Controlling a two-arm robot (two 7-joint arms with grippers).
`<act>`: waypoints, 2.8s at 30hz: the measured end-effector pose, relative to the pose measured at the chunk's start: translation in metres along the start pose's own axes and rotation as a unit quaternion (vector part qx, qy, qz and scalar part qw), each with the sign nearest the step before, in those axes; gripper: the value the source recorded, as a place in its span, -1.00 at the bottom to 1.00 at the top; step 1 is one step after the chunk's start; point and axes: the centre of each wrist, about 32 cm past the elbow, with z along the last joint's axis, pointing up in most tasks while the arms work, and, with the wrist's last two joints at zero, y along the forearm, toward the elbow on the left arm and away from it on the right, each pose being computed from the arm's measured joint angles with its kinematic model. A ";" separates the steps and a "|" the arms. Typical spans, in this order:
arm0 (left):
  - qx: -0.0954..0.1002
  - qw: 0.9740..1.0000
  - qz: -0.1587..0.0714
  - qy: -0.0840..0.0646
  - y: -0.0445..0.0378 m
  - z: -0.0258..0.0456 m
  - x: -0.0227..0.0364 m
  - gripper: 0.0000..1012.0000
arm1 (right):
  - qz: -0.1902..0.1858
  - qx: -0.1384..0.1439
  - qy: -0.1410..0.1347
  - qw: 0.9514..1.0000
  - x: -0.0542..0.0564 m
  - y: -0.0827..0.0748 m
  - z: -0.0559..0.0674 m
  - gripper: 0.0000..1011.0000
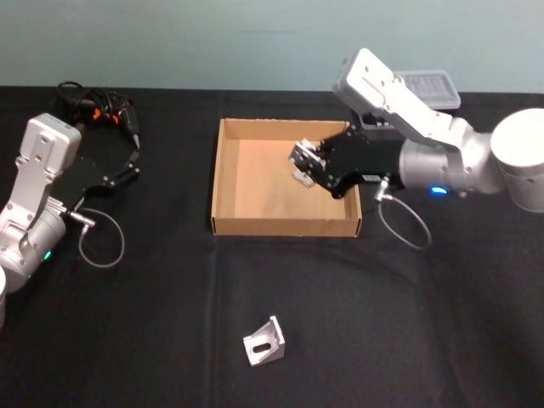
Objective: Use one hand to pick up the angle iron from the table and place it into the box.
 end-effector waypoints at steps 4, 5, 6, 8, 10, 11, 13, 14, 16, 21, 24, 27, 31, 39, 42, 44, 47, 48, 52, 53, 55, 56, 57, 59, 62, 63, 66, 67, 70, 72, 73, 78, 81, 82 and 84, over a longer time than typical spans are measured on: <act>0.000 1.000 0.000 0.000 0.0000 0.0000 0.0000 0.98 | -0.004 -0.005 0.000 1.000 0.006 0.014 -0.002 -0.76; 0.000 1.000 0.000 0.000 0.0000 0.0000 0.0000 0.98 | -0.005 -0.008 0.002 1.000 0.008 0.020 -0.003 -0.76; 0.000 1.000 0.000 0.000 0.0000 0.0000 0.0000 0.98 | -0.005 -0.009 0.003 1.000 0.008 0.023 -0.003 -0.76; 0.000 1.000 0.000 0.000 0.0000 0.0000 0.0000 0.98 | -0.004 -0.013 0.006 1.000 0.010 0.032 -0.005 -0.76; 0.000 1.000 0.000 0.000 0.0000 0.0000 0.0000 0.98 | -0.003 -0.016 0.008 1.000 0.011 0.037 -0.007 -0.76; 0.000 1.000 0.000 0.000 0.0000 0.0000 0.0000 0.98 | -0.002 -0.017 0.011 1.000 0.012 0.041 -0.008 -0.76; 0.000 1.000 0.000 0.000 0.0000 0.0000 0.0000 0.98 | 0.001 -0.020 0.019 1.000 0.013 0.048 -0.011 -0.76; 0.000 1.000 0.000 0.000 0.0000 0.0000 0.0000 0.98 | 0.002 -0.021 0.021 1.000 0.013 0.050 -0.012 -0.76; 0.000 1.000 0.000 0.000 0.0000 0.0000 0.0000 0.98 | 0.004 -0.023 0.027 0.999 0.014 0.055 -0.014 -0.76; 0.000 1.000 0.000 0.000 0.0000 0.0000 0.0000 0.98 | 0.007 -0.029 0.035 0.999 0.014 0.062 -0.019 -0.76; 0.000 1.000 0.000 0.000 0.0000 0.0000 0.0000 0.98 | 0.010 -0.031 0.038 0.999 0.014 0.065 -0.020 -0.76; 0.000 1.000 0.000 0.000 0.0000 0.0000 0.0000 0.98 | 0.012 -0.034 0.039 0.999 0.014 0.068 -0.022 -0.76; 0.000 1.000 0.000 0.000 0.0000 0.0000 0.0000 0.98 | 0.014 -0.037 0.040 0.998 0.013 0.069 -0.022 -0.76; 0.000 1.000 0.000 0.000 0.0000 0.0000 0.0000 0.98 | 0.016 -0.043 0.042 0.998 0.013 0.070 -0.022 -0.73; 0.000 1.000 0.000 0.000 0.0000 0.0000 0.0000 0.98 | 0.017 -0.045 0.043 0.998 0.013 0.070 -0.023 -0.59; 0.000 1.000 0.000 0.000 0.0000 0.0000 0.0000 0.98 | 0.018 -0.046 0.043 0.998 0.013 0.069 -0.023 -0.44; 0.000 1.000 0.000 0.000 0.0000 0.0000 0.0000 0.98 | 0.019 -0.047 0.042 0.998 0.013 0.069 -0.024 -0.24; 0.000 1.000 0.000 0.000 0.0000 0.0000 0.0000 0.98 | 0.019 -0.047 0.042 0.998 0.013 0.069 -0.024 -0.21; 0.000 1.000 0.000 0.000 0.0000 0.0000 0.0000 0.98 | 0.019 -0.047 0.042 0.998 0.013 0.066 -0.025 0.01; 0.000 1.000 0.000 0.000 0.0000 0.0000 0.0000 0.98 | 0.018 -0.047 0.042 0.998 0.012 0.066 -0.025 0.11; 0.000 1.000 0.000 0.000 0.0000 0.0000 0.0000 0.98 | 0.017 -0.046 0.042 0.998 0.012 0.063 -0.024 0.23; 0.000 1.000 0.000 0.000 0.0000 0.0000 0.0000 0.98 | 0.016 -0.045 0.042 0.998 0.013 0.063 -0.024 0.29; 0.000 1.000 0.000 0.000 0.0000 0.0000 0.0000 0.98 | 0.014 -0.043 0.042 0.998 0.013 0.060 -0.024 0.35; 0.000 1.000 0.000 0.000 0.0000 0.0000 0.0000 0.98 | 0.013 -0.042 0.042 0.998 0.013 0.059 -0.023 0.50; 0.000 1.000 0.000 0.000 0.0000 0.0000 0.0000 0.98 | 0.008 -0.036 0.043 0.998 0.013 0.053 -0.022 0.67; 0.000 1.000 0.000 0.000 0.0000 0.0000 0.0000 0.98 | 0.006 -0.034 0.043 0.998 0.013 0.052 -0.022 0.72; 0.000 1.000 0.000 0.000 0.0000 0.0000 0.0000 0.98 | 0.001 -0.026 0.042 0.999 0.013 0.043 -0.021 0.88; 0.000 1.000 0.000 0.000 0.0000 0.0000 0.0000 0.98 | 0.001 -0.024 0.041 0.999 0.013 0.041 -0.020 0.90; 0.000 1.000 0.000 0.000 0.0000 0.0000 0.0000 0.98 | -0.001 -0.013 0.036 0.999 0.013 0.030 -0.018 0.98; 0.000 1.000 0.000 0.000 0.0000 0.0000 0.0000 0.98 | -0.001 -0.004 0.032 0.999 0.014 0.020 -0.016 0.98; 0.000 1.000 0.000 0.000 0.0000 0.0000 0.0000 0.98 | 0.000 -0.001 0.032 0.999 0.014 0.016 -0.016 0.98; 0.000 1.000 0.000 0.000 0.0000 0.0000 0.0000 0.98 | 0.004 0.022 0.024 0.999 0.015 -0.009 -0.011 0.98; 0.000 1.000 0.000 0.000 0.0000 0.0000 0.0000 0.98 | 0.013 0.039 0.017 0.999 0.014 -0.030 -0.006 0.98; 0.000 1.000 0.000 0.000 0.0000 0.0000 0.0000 0.98 | 0.016 0.042 0.015 0.999 0.013 -0.034 -0.005 0.98; 0.000 1.000 0.000 0.000 0.0000 0.0000 0.0000 0.98 | 0.028 0.049 0.011 0.998 0.011 -0.045 -0.004 0.98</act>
